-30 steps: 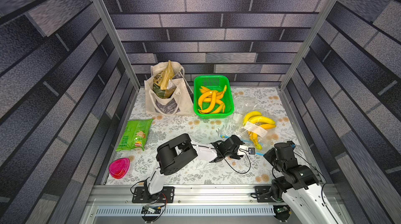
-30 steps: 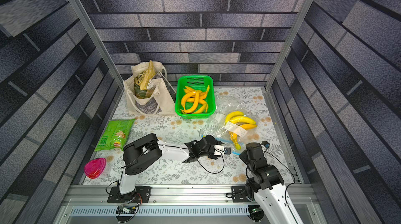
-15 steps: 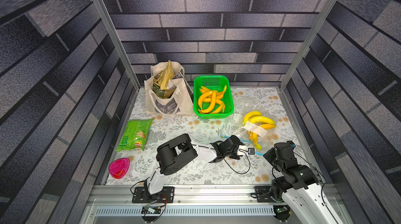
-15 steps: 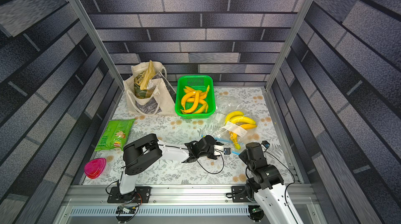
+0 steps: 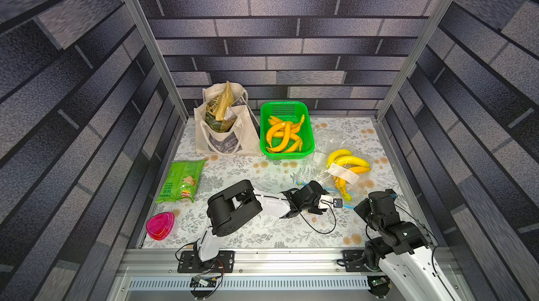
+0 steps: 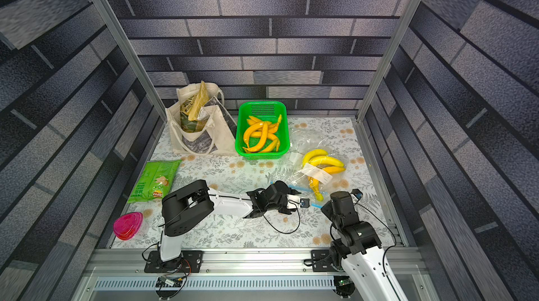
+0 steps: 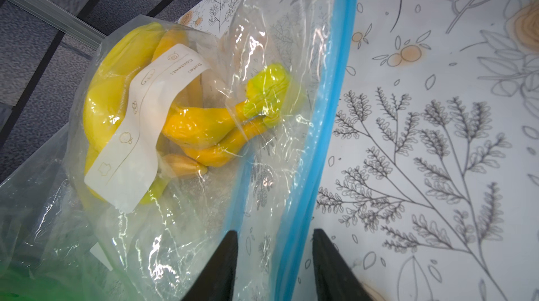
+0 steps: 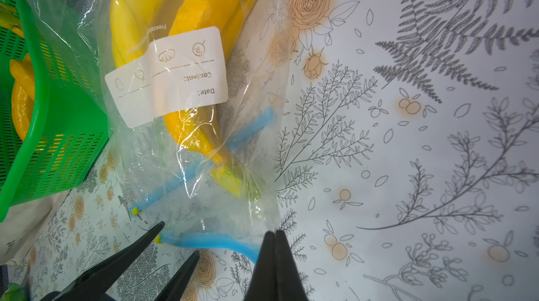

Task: Open the zip-top bag and take out the banana
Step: Open the zipper of the food storage bag at the center of the board.

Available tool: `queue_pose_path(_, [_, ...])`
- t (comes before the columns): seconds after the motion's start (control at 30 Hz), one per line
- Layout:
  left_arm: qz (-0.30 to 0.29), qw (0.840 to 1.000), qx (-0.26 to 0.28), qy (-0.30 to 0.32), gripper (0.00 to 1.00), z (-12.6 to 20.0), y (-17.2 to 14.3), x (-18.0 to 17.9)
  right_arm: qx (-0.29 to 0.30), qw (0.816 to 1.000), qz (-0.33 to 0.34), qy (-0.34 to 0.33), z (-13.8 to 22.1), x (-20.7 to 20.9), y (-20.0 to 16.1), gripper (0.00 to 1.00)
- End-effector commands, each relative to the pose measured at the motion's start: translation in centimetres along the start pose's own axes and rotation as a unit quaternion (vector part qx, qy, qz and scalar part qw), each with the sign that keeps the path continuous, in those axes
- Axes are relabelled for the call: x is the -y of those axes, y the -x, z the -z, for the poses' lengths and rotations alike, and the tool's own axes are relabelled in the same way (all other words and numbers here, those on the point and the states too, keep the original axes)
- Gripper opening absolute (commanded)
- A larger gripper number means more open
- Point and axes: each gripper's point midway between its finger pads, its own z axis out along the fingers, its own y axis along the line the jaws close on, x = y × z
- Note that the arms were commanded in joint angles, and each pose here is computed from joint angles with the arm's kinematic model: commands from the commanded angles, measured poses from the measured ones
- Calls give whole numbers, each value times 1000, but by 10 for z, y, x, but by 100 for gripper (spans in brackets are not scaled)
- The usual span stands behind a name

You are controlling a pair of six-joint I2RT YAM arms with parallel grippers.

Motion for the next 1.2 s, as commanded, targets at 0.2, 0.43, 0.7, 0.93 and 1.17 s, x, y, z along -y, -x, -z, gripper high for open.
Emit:
queue_pose_path(0.2, [4, 1000, -2, 3, 35, 1, 6, -11, -1, 1000, 5, 4, 0, -1, -1, 0])
queue_pose_path(0.43, [6, 1000, -8, 7, 28, -3, 5, -16, -3, 1000, 3, 4, -2, 0, -2, 0])
queue_pose_path(0.7, [-1, 1000, -26, 5, 28, -11, -2, -15, -1, 1000, 2, 6, 0, 0, -2, 0])
queue_pose_path(0.93, [-14, 999, -41, 3, 28, -17, -10, -10, 0, 1000, 1, 7, 1, -1, -1, 0])
queue_pose_path(1.17, [-13, 999, -43, 5, 23, -26, -7, -12, -1, 1000, 1, 9, 0, -2, -1, 0])
